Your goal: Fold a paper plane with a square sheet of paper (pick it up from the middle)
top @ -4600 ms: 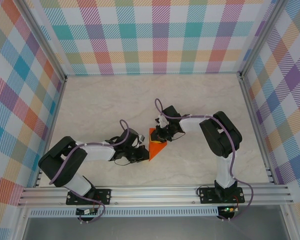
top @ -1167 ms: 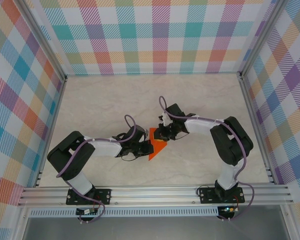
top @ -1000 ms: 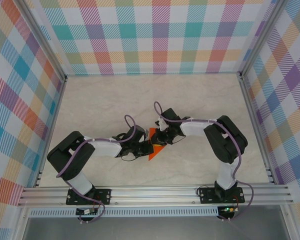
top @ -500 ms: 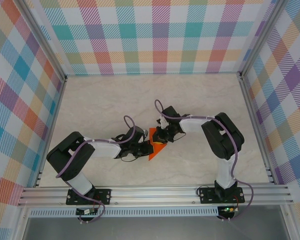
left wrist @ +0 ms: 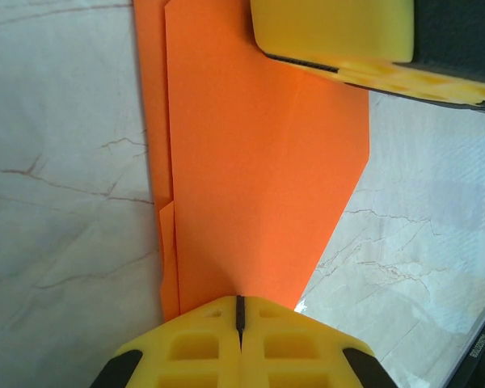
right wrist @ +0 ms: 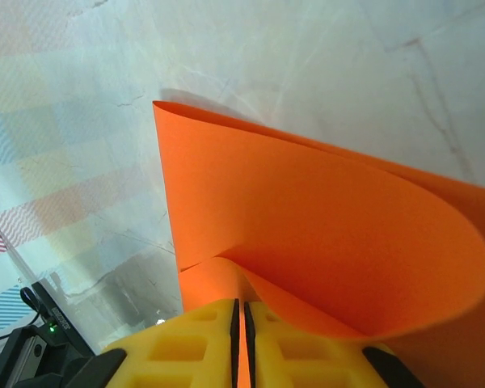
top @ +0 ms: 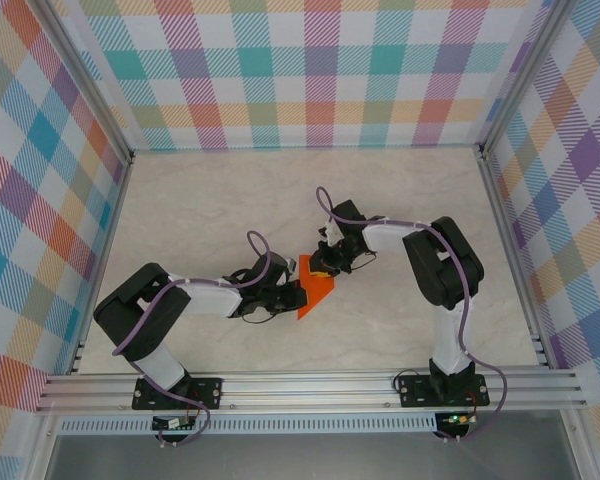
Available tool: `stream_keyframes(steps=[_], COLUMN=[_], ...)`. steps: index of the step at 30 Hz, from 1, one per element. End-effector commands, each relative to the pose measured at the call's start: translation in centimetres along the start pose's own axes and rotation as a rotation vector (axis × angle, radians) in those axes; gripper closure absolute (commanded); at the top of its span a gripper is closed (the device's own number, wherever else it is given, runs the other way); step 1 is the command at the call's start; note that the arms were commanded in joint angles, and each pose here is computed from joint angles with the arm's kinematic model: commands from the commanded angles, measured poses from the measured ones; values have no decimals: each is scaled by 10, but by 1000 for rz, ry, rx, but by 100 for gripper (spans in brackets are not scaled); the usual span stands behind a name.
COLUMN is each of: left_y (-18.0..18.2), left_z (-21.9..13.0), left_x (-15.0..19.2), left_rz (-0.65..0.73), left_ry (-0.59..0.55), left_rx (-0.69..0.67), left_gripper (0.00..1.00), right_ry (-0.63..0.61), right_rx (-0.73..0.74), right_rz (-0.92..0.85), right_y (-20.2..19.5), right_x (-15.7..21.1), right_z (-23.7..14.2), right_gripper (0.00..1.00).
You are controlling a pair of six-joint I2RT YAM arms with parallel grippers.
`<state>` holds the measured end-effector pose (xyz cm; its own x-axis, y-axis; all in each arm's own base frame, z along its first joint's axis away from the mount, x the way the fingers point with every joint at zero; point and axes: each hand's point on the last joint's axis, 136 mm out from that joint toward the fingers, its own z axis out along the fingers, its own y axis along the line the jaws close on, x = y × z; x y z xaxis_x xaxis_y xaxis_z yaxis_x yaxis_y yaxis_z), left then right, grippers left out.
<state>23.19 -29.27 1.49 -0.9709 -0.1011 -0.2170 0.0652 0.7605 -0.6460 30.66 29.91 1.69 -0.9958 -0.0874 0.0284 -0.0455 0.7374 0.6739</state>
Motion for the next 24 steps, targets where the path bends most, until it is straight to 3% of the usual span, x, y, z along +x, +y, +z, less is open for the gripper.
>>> stream_keyframes(steps=[1,8,24], left_y=[101,97,96], left_z=[-10,-11,-12], left_x=[64,62,63], left_rz=[-76,-69,-66], left_ry=[176,175,177], left_rx=[-367,-358,-352], left_gripper=[100,100,100], right_ry=[-123,-150,-213], right_rx=[96,44,125], right_rz=[-20,-7,30], right_y=[-31,-31,-52], right_x=[-39,-54,-85], right_z=[-8,-19,-34], right_gripper=[85,84,84])
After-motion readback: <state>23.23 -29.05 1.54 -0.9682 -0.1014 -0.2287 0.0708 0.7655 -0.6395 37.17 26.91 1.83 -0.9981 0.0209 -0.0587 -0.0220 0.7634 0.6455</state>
